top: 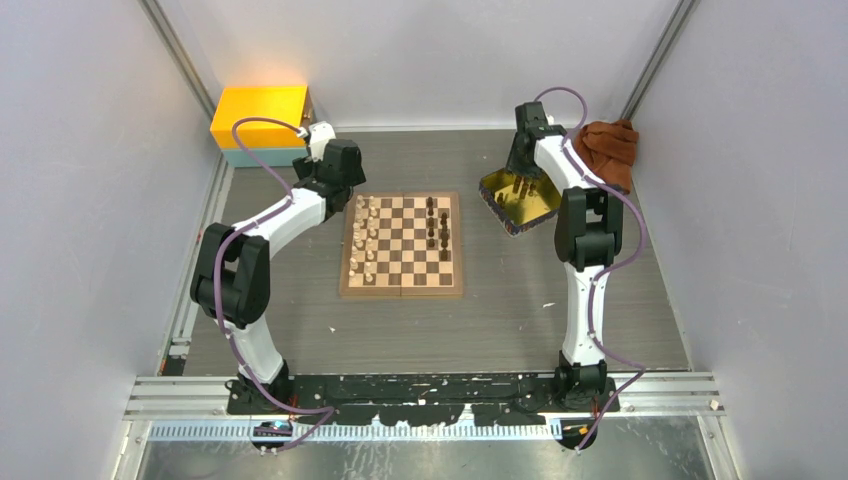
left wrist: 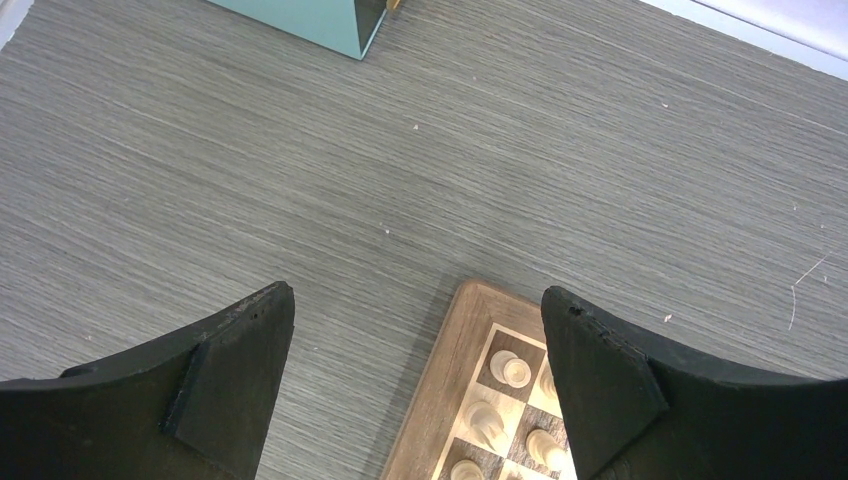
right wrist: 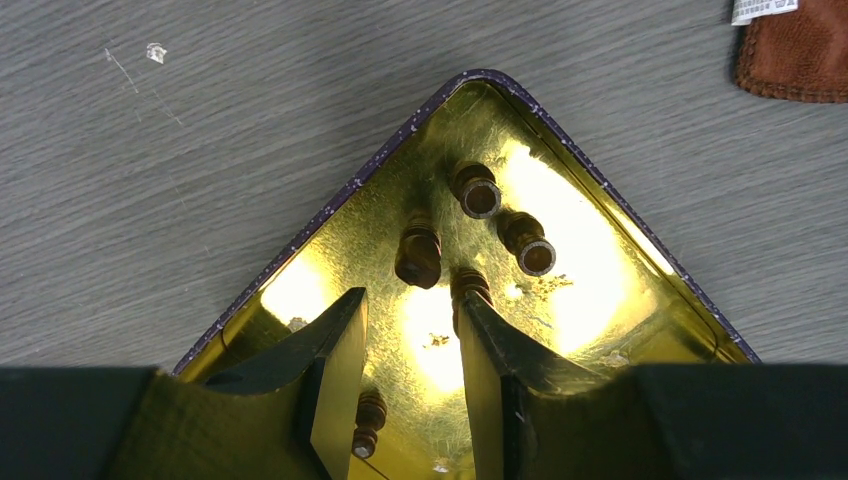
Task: Set up the chess pieces on the board
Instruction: Pick up the chess piece from the storage box.
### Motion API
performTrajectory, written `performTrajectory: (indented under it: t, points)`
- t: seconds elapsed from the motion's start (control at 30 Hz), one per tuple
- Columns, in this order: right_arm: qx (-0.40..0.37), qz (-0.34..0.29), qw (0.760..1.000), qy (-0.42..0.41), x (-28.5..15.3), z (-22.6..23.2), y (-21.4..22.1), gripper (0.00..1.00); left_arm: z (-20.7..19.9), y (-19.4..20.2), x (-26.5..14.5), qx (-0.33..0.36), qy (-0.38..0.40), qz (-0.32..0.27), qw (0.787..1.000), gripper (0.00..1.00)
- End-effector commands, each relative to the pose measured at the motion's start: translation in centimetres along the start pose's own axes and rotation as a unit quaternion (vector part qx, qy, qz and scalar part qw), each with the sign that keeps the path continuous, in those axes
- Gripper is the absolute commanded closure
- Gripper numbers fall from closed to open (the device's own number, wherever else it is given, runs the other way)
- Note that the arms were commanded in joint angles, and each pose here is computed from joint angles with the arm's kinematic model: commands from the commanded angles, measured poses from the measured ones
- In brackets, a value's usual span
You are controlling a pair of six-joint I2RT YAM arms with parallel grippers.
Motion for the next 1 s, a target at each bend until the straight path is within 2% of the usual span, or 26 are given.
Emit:
performTrajectory:
  t: [0.0,0.53,0.8,0.97]
  points:
    - [0.015,-0.014,1.0,-0.013,0.1,0.3,-0.9,0.55,-0.4,-2.3,0.0,-0.022,0.003,-0.034,0.999,0.06]
    - [0.017,-0.006,1.0,-0.016,1.1,0.3,-0.6,0.57,-0.4,-2.0,0.4,-0.021,0.002,-0.031,0.999,0.06]
    - [0.018,-0.009,1.0,-0.017,1.3,0.4,-0.9,0.68,-0.3,-1.9,0.7,-0.021,0.0,-0.028,0.999,0.06]
    - [0.02,-0.015,1.0,-0.018,1.2,0.4,-1.3,0.77,-0.3,-1.9,0.8,-0.023,0.001,-0.028,0.999,0.06]
Point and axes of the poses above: each gripper's point midway between its finger pads, its own x axis out along the fingers, its own z axis along the line the jaws close on, y = z × x, the point moved 5 cm from there along -x, back along the fingers, and after that the axes turned 11 degrees about x, right-handed, at the moved point
